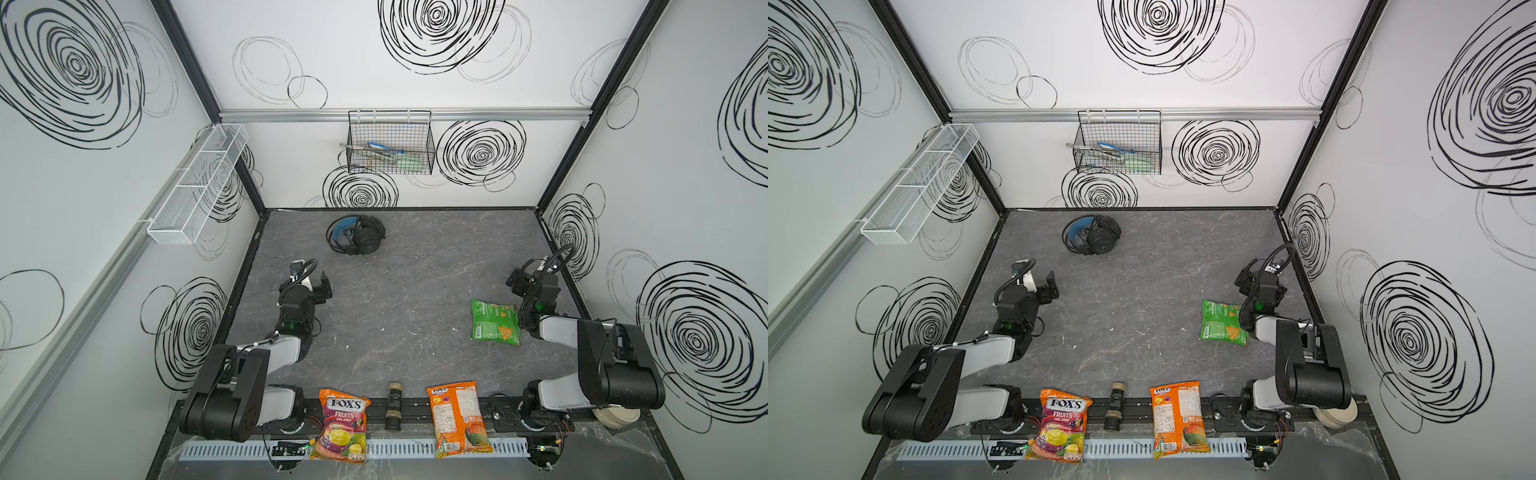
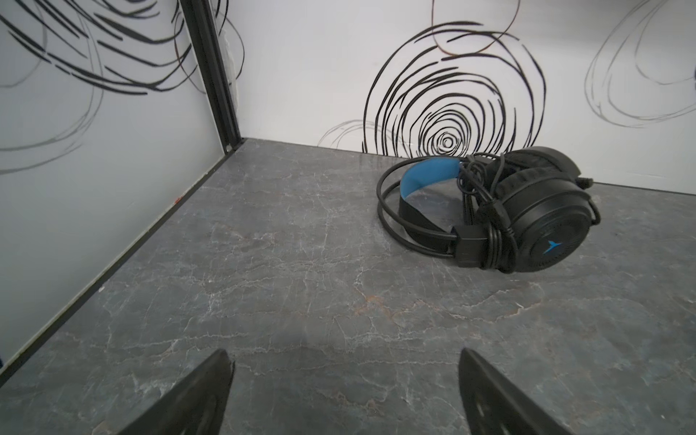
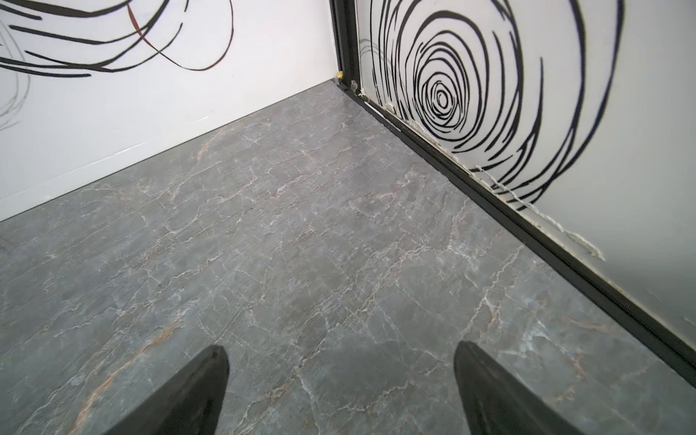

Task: Wrap the headphones

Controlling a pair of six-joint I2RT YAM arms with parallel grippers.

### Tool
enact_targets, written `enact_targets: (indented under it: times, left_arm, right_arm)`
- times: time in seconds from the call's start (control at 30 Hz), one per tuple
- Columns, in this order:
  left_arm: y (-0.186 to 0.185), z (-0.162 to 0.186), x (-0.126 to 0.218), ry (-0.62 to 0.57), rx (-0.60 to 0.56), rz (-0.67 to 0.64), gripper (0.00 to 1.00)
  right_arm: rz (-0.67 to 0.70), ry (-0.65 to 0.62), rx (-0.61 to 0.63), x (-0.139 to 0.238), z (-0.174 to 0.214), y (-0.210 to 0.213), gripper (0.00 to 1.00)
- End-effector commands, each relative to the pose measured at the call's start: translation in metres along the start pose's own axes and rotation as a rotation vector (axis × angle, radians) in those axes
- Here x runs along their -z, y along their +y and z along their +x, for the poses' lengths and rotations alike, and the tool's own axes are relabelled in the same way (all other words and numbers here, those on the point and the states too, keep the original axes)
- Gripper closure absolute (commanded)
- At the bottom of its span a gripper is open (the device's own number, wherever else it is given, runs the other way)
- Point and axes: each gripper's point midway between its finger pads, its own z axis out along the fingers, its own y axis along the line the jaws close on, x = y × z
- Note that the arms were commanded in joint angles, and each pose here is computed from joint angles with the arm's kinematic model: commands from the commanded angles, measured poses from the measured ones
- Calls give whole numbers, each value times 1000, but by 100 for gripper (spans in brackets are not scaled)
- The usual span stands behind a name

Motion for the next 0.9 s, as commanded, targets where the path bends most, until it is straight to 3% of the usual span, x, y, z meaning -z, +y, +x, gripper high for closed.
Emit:
enact_targets:
  times: [0.0,0.07,0.13,0.2,0.27,0.47,0.6,0.87]
  left_arm:
    - [-10,-35,13,-227,-30,88,4]
    - [-15,-33,15,-276,-46,114,4]
    - [-13,-27,4,-187,-44,84,4]
    - [-13,-32,6,-240,-45,91,4]
    - [-13,-27,3,-195,-45,84,4]
    - [-9,-31,8,-234,-38,39,4]
    - [-4,-31,7,-232,-25,18,4]
    - [-4,-32,6,-234,-25,17,4]
  right_arm:
    - [-59,-68,87,0,-15,28,3]
    - [-29,-59,119,-4,-12,34,3]
    - [-7,-61,143,-5,-10,37,3]
    - [-66,-78,141,0,-9,41,3]
    - [-173,-100,95,12,-10,36,2]
    - [-300,-173,124,34,-4,45,3]
    - [-221,-162,118,23,-6,42,3]
    - [-217,-163,117,24,-5,41,3]
